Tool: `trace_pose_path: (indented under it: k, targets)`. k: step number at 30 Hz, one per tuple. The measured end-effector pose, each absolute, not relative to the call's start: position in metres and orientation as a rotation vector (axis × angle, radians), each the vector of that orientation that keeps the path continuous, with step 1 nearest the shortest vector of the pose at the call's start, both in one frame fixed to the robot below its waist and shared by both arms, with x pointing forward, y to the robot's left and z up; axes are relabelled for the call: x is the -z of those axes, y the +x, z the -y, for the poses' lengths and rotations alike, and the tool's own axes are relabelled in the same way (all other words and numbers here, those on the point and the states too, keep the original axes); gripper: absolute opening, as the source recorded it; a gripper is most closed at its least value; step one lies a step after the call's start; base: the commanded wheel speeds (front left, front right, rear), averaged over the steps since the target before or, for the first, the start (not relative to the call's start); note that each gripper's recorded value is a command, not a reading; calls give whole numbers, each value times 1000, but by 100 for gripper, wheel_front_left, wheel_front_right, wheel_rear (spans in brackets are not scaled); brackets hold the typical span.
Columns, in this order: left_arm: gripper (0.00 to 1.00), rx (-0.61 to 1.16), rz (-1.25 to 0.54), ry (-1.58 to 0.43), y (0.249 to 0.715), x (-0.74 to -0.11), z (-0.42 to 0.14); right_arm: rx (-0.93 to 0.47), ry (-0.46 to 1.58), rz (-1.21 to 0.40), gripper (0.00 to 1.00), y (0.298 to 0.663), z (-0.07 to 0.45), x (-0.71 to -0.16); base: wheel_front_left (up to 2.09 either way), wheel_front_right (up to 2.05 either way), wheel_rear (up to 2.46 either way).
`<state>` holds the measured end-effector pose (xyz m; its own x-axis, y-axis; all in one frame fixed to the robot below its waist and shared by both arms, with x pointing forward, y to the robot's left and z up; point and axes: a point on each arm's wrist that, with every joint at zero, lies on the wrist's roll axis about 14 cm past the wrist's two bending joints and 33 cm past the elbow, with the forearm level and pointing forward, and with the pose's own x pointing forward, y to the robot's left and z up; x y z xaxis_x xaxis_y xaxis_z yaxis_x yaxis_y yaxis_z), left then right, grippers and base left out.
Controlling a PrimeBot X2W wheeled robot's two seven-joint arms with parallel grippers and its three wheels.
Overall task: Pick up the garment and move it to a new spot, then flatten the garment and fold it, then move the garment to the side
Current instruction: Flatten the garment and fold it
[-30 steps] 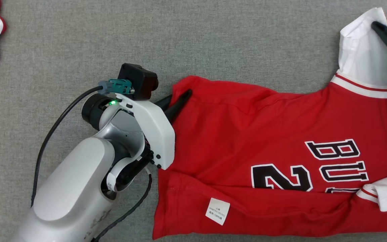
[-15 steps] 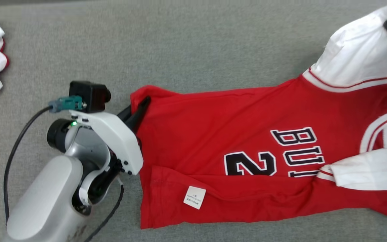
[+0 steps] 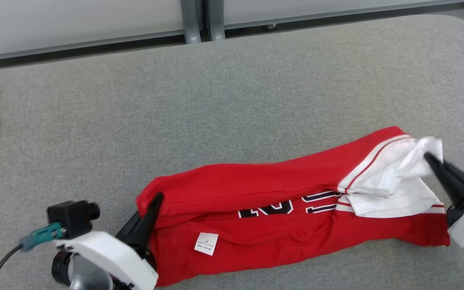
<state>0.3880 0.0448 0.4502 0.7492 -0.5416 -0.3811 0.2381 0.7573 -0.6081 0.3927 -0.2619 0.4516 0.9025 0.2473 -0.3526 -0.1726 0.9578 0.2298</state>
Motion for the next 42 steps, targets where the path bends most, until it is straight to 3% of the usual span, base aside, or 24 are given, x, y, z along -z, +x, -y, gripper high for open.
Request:
trace_pose_path:
  k: [9, 10, 11, 12, 13, 18, 24, 31, 42]
  targets:
    - [0, 449, -622, -622, 366, -448, -45, -164, 235, -444, 0, 365, 261, -423, 0, 0, 0]
    - [5, 442, -635, -621, 363, -445, -45, -162, 235, -448, 33, 364, 261, -421, 0, 0, 0]
    - [43, 438, -657, -620, 359, -440, -46, -167, 227, -455, 100, 363, 259, -419, 0, 0, 0]
    - [94, 429, -687, -627, 354, -433, -47, -167, 220, -473, 100, 361, 259, -415, 0, 0, 0]
    - [100, 420, -723, -630, 346, -424, -48, -163, 212, -491, 100, 359, 261, -412, 0, 0, 0]
    - [100, 352, -834, -520, 319, -385, -74, -124, 229, -488, 100, 360, 277, -420, 0, 0, 0]
    - [100, 63, -535, -420, 366, -401, -143, -56, 229, -455, 100, 382, 312, -451, 0, 0, 0]
    - [100, 75, -320, -351, 387, -421, -134, -90, 221, -583, 100, 410, 280, -418, 0, 0, 0]
    - [100, 29, -267, -367, 377, -420, -142, -85, 162, -793, 100, 379, 266, -359, 0, 0, 0]
